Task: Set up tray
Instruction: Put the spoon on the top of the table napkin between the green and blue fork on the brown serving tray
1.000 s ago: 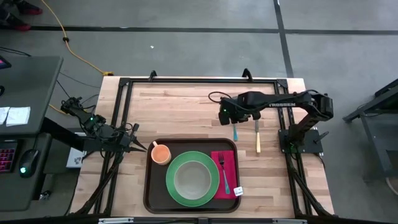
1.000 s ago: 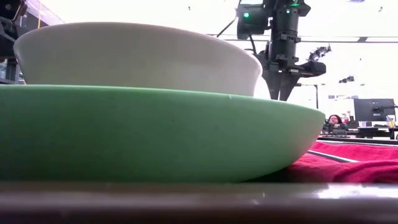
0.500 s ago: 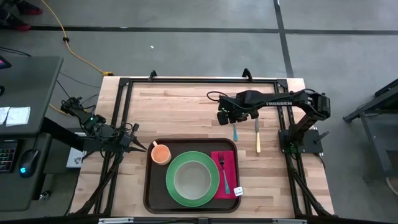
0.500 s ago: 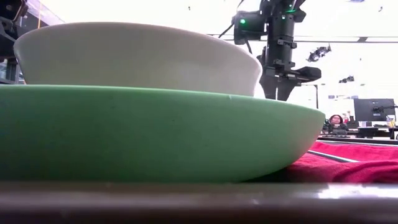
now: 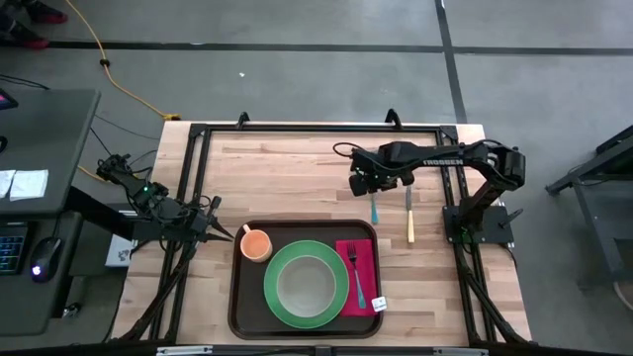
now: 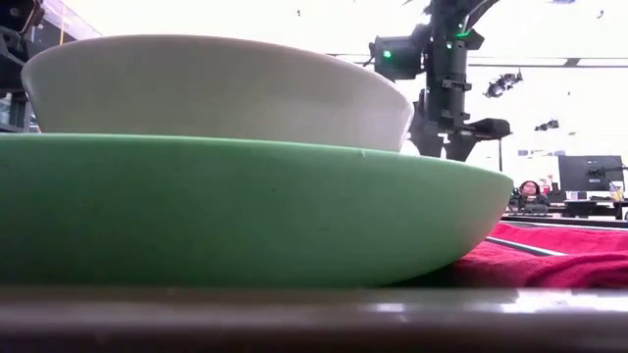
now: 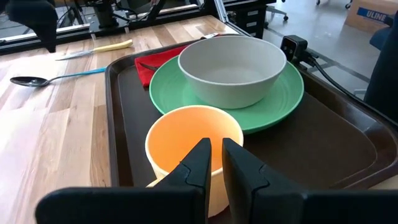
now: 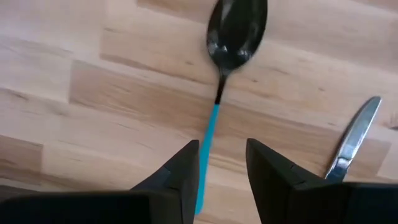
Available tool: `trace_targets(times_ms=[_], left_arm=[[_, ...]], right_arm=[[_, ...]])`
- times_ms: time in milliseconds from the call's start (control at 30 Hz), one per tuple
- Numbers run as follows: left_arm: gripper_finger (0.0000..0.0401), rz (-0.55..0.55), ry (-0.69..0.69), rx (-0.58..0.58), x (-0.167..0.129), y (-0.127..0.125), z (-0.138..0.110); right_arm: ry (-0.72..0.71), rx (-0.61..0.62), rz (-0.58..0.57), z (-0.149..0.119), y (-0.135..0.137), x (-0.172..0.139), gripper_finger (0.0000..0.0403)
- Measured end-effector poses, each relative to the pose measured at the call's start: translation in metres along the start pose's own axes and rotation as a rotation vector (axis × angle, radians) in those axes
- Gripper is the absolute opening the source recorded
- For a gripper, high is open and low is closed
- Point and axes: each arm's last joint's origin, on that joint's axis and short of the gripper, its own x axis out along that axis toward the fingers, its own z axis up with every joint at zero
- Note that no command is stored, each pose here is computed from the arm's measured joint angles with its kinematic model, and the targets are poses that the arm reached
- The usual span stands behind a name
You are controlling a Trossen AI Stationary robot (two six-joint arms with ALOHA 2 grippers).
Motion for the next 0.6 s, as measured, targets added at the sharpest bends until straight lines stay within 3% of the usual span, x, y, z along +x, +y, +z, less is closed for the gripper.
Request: trace_targets(times_ms=[333, 600], left_arm=[[0.0072, 0.000, 0.000, 0.000, 0.000, 0.000, 0.000], [0.0072, 0.000, 0.000, -0.001, 0.000, 0.000, 0.000]], right_arm=[[0.025, 0.027, 0.094, 0.002, -0.008, 0.027, 0.0115], [0.036, -0.007, 0.088, 0.009, -0.018, 0.033, 0.0115]])
